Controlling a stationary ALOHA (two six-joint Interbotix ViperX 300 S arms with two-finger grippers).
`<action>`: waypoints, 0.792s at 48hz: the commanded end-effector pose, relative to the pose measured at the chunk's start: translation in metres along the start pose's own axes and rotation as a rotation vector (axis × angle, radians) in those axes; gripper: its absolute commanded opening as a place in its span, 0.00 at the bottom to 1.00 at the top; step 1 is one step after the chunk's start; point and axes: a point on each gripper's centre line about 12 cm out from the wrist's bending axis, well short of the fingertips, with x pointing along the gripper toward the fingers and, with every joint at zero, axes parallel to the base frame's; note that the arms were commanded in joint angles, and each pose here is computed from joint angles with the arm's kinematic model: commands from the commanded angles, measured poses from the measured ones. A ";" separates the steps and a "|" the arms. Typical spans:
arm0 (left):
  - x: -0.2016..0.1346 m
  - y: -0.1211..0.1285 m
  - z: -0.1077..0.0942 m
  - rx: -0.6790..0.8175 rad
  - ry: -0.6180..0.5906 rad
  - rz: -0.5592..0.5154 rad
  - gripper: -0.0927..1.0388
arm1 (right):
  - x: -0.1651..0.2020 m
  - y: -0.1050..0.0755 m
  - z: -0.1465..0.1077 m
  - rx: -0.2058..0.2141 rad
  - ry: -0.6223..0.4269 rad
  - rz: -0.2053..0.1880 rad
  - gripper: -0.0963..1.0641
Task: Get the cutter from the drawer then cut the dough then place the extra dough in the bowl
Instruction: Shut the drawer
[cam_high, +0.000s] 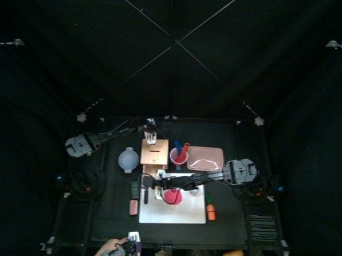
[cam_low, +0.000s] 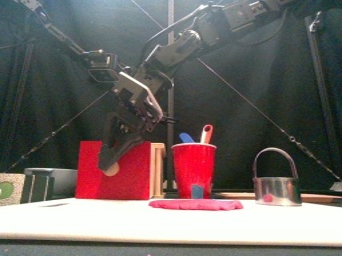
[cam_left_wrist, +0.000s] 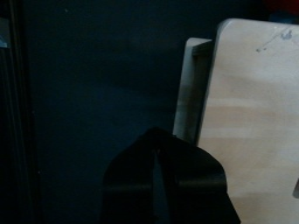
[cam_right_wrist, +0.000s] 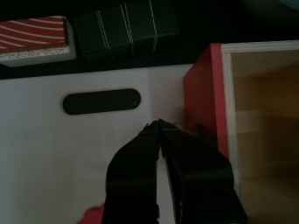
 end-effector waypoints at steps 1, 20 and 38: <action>-0.008 0.002 0.004 0.005 -0.023 0.015 0.45 | -0.013 -0.023 0.016 0.015 -0.035 -0.036 0.17; -0.005 0.000 0.001 0.003 -0.017 0.006 0.45 | -0.013 -0.041 0.018 0.015 -0.036 -0.070 0.17; -0.003 -0.004 -0.001 -0.005 -0.014 -0.009 0.45 | -0.011 -0.057 0.015 0.011 -0.021 -0.103 0.17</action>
